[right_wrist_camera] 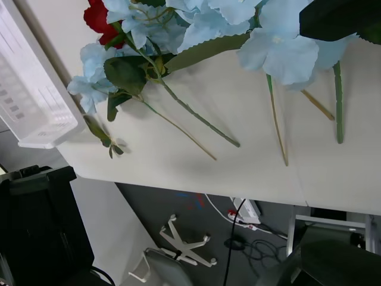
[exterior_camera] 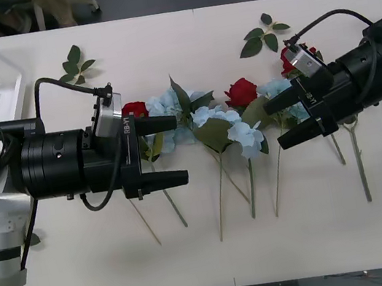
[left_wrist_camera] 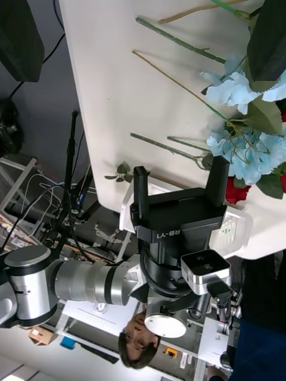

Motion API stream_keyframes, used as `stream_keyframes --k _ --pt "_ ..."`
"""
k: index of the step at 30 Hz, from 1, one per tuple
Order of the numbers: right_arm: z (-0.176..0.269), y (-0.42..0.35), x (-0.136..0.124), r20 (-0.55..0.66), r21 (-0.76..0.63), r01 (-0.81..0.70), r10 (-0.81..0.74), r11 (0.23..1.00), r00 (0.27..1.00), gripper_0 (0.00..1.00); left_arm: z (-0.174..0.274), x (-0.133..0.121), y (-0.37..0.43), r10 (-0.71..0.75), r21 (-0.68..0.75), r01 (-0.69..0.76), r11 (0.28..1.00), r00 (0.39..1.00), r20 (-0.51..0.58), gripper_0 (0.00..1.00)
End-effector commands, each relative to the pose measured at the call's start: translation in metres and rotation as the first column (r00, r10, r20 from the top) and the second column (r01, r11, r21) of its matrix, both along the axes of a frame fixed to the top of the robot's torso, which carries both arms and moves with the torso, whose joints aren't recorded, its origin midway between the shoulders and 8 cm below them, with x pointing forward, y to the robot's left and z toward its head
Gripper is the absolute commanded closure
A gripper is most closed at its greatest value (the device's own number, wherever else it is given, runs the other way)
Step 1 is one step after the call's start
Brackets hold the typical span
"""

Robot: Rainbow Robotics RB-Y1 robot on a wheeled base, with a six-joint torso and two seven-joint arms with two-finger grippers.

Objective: Put the red flowers into the right box and the blue flowers into the left box

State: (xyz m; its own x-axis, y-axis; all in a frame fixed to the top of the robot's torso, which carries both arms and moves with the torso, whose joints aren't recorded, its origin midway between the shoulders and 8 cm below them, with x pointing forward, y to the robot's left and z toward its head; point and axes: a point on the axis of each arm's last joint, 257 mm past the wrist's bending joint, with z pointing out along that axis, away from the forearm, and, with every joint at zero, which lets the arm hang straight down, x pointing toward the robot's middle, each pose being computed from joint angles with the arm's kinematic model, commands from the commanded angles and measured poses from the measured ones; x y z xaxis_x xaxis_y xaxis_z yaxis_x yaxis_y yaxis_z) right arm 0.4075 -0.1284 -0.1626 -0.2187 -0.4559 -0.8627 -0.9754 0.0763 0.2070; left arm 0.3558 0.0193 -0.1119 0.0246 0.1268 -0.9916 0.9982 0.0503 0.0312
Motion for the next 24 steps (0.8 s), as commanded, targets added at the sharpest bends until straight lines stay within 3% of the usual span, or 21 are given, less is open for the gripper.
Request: stream_keyframes --k 1,24 --pt "0.0148 0.0006 0.007 0.068 0.0 -0.019 0.019 1.0 0.998 0.0 0.0142 -0.0001 -0.0006 -0.001 -0.019 0.002 1.0 0.998 0.057 0.0" --pt "0.0148 0.0006 0.007 0.068 0.0 -0.019 0.019 1.0 0.998 0.0 0.0142 -0.0001 -0.0006 -0.001 -0.019 0.002 1.0 0.998 0.057 0.0"
